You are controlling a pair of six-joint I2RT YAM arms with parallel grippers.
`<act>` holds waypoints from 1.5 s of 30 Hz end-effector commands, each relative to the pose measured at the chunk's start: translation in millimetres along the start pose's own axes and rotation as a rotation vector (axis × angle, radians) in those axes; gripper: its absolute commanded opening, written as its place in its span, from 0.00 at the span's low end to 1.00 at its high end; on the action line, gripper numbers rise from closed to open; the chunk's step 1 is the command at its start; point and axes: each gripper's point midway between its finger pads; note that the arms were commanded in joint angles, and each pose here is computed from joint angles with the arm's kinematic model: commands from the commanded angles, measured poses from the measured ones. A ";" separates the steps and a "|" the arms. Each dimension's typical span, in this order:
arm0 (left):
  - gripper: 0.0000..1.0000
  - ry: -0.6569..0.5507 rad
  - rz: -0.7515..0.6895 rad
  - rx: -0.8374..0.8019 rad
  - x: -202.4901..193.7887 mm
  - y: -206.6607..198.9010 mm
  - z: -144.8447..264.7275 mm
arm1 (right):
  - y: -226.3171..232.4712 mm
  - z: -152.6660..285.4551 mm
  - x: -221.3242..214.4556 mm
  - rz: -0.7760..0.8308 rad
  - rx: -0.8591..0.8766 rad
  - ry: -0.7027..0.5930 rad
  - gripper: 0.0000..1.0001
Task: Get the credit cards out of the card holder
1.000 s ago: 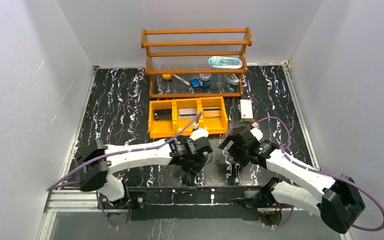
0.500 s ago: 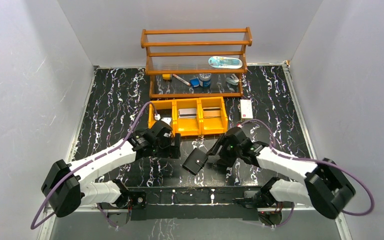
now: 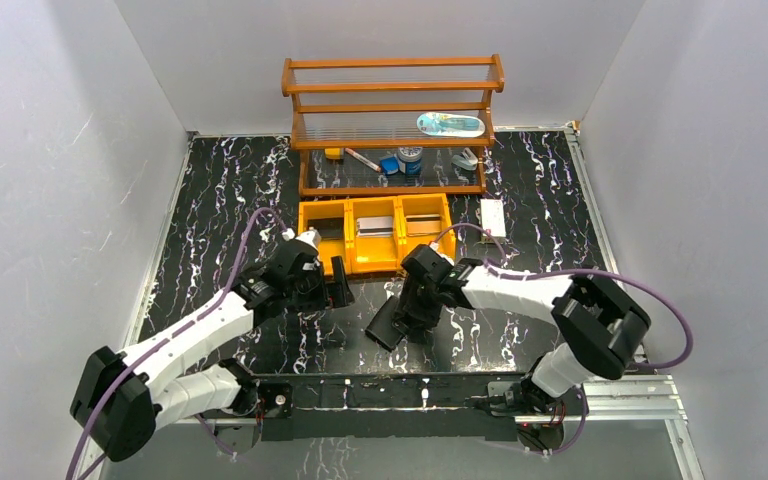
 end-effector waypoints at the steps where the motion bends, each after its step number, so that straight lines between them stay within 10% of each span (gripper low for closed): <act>1: 0.98 -0.112 0.084 0.044 15.5 9.7 10.7 | 4.0 -1.1 4.9 0.063 -0.067 -0.018 0.53; 6: 0.98 -0.174 0.112 0.015 18.7 11.7 17.8 | 12.8 -8.0 8.1 0.170 -0.092 -0.006 0.41; 16: 0.85 -0.034 0.116 -0.077 -8.2 -2.6 2.5 | 35.0 23.7 31.6 0.309 -0.107 -0.082 0.55; 45: 0.66 -0.087 0.111 -0.004 -5.2 15.6 14.6 | 54.1 0.6 6.7 0.347 -0.233 -0.060 0.47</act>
Point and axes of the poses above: each gripper's point midway between its finger pads, its own z axis back along the fingers, its own y axis along the line the jaws close on, x = y × z, and after that the axes turned 3 degrees about z, right-handed
